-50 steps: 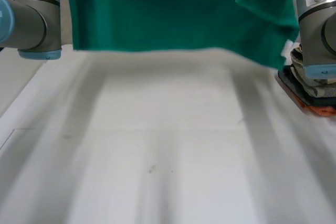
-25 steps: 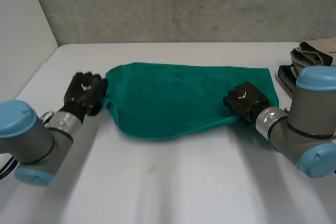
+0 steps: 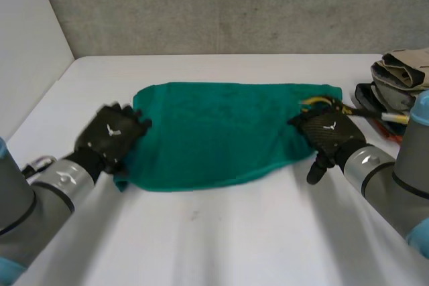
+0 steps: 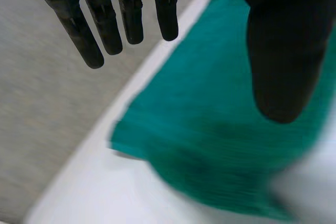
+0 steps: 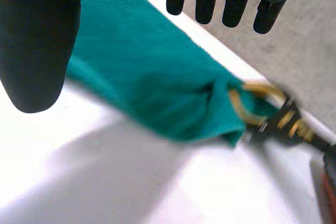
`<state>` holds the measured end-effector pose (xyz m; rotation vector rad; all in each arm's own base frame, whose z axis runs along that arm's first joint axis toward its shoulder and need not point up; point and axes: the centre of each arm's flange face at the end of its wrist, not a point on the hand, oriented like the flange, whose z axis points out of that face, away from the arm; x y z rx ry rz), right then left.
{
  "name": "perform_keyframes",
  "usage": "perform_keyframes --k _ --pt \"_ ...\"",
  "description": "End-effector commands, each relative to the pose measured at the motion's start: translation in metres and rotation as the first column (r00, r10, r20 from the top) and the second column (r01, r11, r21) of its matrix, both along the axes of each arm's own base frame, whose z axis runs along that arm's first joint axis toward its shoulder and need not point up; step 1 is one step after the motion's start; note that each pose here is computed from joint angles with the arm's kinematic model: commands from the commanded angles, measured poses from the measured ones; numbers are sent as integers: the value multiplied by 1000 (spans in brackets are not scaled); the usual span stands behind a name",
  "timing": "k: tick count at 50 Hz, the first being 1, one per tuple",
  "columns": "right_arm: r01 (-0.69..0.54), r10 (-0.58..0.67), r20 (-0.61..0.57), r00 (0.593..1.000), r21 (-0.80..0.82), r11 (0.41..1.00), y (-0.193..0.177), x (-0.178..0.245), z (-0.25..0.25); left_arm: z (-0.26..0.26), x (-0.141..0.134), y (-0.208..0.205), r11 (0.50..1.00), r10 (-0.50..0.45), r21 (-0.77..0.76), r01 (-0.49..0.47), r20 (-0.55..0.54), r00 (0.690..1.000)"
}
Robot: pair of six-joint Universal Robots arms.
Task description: Fold the laundry.
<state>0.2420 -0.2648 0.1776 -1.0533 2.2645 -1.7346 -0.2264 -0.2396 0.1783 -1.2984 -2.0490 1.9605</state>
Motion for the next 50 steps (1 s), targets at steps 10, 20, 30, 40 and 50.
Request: perform_keyframes --k 10,20,30,40,50 --pt "-9 9 -18 1000 41 999 15 -4 -9 -63 4 -47 985 174 12 -174 33 984" --pt "-4 5 -22 1000 54 999 18 -7 -12 -70 13 -80 974 224 6 -224 12 974" --pt "20 -18 -22 1000 49 999 18 -15 -9 -31 5 -67 977 204 -51 -207 -55 977" --pt "-10 10 -29 1000 -11 1000 17 -14 5 -41 11 -20 972 192 140 -188 -20 981" --pt "-426 389 -204 898 -188 885 61 52 22 -40 17 -26 967 215 145 -210 -19 976"
